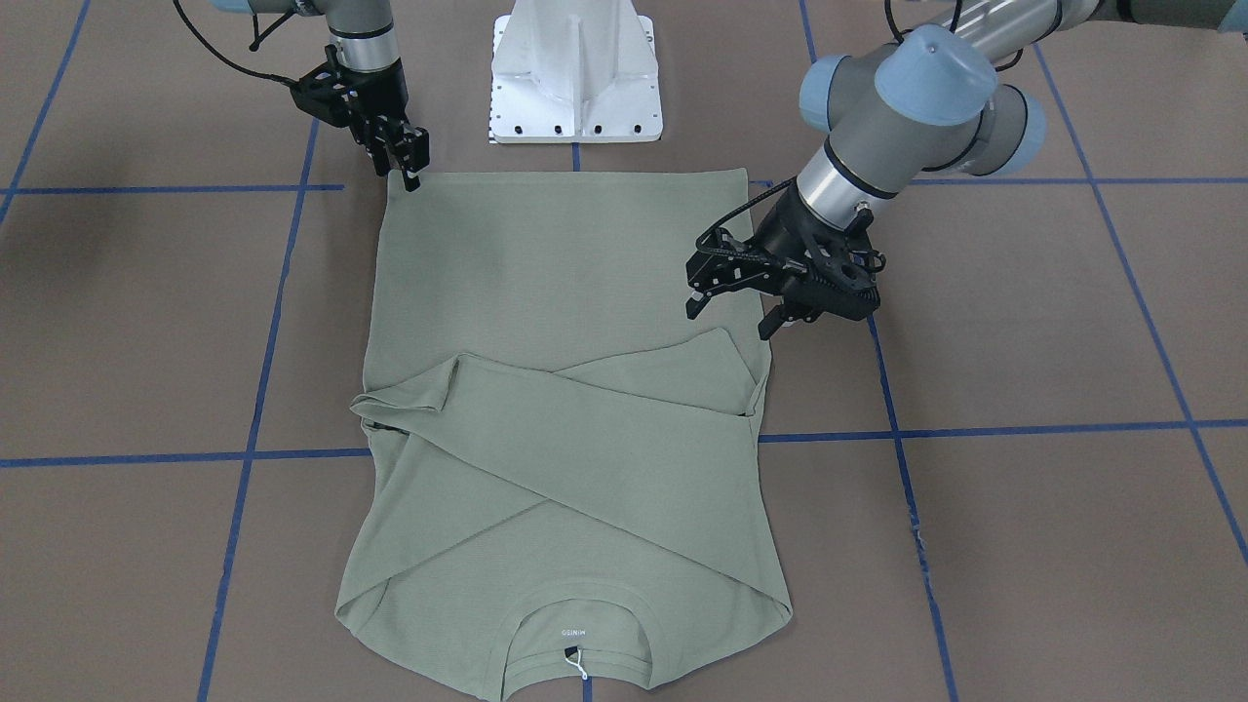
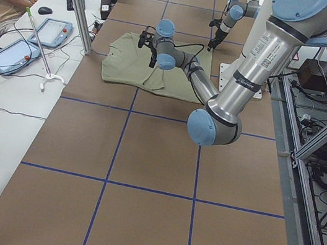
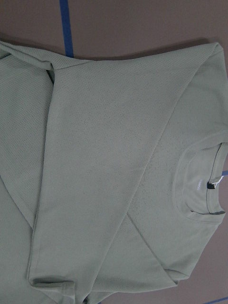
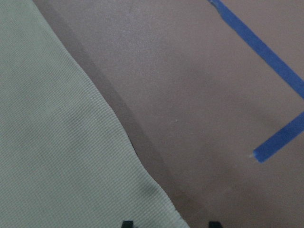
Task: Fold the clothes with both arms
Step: 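Release the sleeve and move the left gripper to the shirt hem, then grasp the hem corners nearest the robot with both grippers, then lift the hem with both grippers and fold it toward the collar, then lower the hem at the collar and open both grippers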
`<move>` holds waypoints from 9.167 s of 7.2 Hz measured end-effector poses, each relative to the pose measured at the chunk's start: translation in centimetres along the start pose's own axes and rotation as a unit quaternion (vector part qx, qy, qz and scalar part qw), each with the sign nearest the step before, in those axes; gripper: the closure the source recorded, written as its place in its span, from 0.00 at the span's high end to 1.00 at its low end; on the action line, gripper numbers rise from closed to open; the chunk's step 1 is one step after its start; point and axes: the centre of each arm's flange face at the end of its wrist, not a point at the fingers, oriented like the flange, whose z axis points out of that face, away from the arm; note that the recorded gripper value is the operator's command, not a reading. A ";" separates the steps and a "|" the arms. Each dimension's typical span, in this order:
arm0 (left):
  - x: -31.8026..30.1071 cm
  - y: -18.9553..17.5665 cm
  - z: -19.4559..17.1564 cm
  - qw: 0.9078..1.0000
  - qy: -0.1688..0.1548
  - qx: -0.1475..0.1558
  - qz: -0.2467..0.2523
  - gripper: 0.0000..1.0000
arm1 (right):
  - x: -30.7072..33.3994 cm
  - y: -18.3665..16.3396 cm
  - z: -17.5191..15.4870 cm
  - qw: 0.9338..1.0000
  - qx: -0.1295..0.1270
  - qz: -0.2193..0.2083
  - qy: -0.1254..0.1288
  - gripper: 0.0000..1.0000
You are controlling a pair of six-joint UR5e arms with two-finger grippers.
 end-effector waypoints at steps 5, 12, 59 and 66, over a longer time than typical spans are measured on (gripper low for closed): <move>-0.4 0.2 0.2 1.000 -0.003 0.000 -0.014 0.93 | -0.2 0.0 -0.6 1.000 -0.003 0.000 -0.004 0.00; -1.4 27.6 3.4 0.974 -0.117 0.022 -0.191 0.88 | -0.9 -0.5 -3.3 1.000 -0.014 0.005 -0.016 0.00; -10.1 -9.7 8.2 0.970 -0.146 0.168 -0.098 0.00 | -33.8 -41.2 8.8 0.995 0.013 -0.086 0.043 0.00; -9.5 -11.0 9.8 0.970 -0.154 0.167 -0.091 0.51 | -30.7 -41.5 11.4 0.995 0.012 -0.088 0.052 0.00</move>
